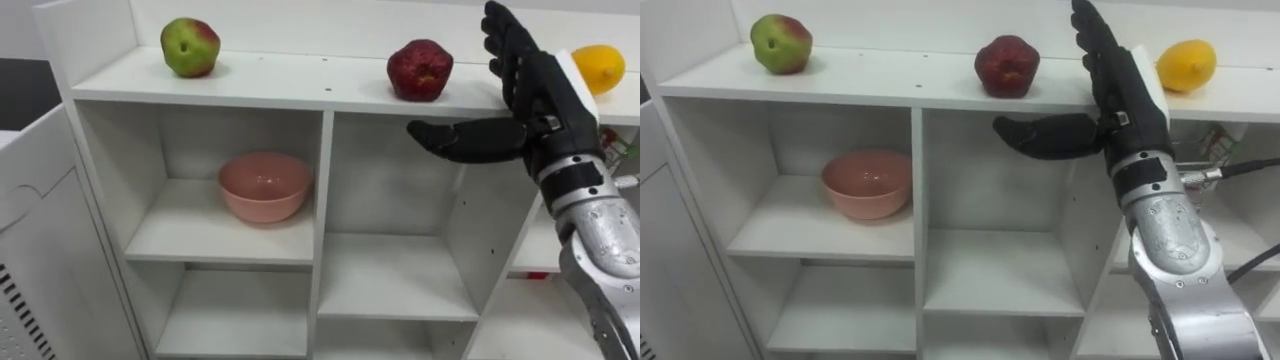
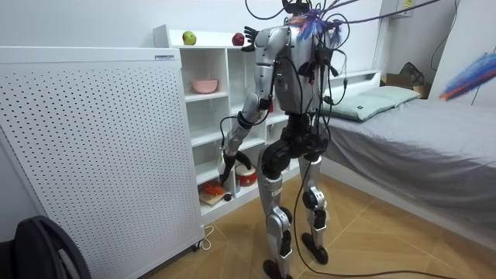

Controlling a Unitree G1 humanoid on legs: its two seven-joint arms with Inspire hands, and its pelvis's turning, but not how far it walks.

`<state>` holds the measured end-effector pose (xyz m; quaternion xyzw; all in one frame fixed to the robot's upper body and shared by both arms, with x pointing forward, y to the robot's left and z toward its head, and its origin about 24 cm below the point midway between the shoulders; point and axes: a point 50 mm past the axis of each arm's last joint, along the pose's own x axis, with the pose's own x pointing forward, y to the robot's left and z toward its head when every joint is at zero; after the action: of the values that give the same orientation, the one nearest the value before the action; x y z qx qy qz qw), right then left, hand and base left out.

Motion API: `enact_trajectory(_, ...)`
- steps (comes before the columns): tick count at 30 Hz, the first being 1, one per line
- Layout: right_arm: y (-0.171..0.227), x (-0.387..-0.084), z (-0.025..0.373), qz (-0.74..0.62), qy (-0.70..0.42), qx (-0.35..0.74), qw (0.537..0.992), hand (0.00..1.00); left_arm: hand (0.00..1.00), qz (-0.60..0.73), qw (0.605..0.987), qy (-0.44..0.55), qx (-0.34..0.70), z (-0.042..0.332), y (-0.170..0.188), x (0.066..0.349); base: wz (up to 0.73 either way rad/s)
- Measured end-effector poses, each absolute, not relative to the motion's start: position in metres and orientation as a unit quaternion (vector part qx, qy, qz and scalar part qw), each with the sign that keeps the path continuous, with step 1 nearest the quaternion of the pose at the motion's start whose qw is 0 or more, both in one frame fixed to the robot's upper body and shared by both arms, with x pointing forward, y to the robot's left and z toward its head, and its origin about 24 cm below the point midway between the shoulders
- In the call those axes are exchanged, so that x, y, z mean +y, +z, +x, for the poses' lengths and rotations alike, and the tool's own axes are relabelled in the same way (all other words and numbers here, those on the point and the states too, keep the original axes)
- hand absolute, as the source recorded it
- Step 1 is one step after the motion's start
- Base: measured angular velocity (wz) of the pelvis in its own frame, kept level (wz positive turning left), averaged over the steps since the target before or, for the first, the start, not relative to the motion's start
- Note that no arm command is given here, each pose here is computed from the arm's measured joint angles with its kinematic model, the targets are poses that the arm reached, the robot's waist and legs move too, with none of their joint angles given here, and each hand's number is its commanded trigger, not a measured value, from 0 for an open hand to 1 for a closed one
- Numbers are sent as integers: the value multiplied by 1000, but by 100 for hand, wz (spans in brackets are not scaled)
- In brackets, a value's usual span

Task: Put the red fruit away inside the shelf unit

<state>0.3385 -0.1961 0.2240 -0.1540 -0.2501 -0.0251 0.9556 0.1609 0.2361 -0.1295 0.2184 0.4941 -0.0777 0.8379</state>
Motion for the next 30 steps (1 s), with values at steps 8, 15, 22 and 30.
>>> enact_trajectory(8, 226, -193, 343, -132, -11, -239, 962, 0, 0, 211, 834, -77, 504, 159, -131, 235, 1)
enact_trajectory(15, 231, -182, 346, -161, 12, -236, 958, 0, 0, 207, 832, -88, 508, 163, -130, 234, 1)
enact_trajectory(22, 232, -179, 346, -181, 26, -231, 956, 87, 0, 202, 829, -94, 513, 163, -130, 233, 0)
enact_trajectory(30, 236, -169, 343, -205, 43, -241, 948, 100, 0, 208, 833, -99, 504, 175, -125, 234, 1)
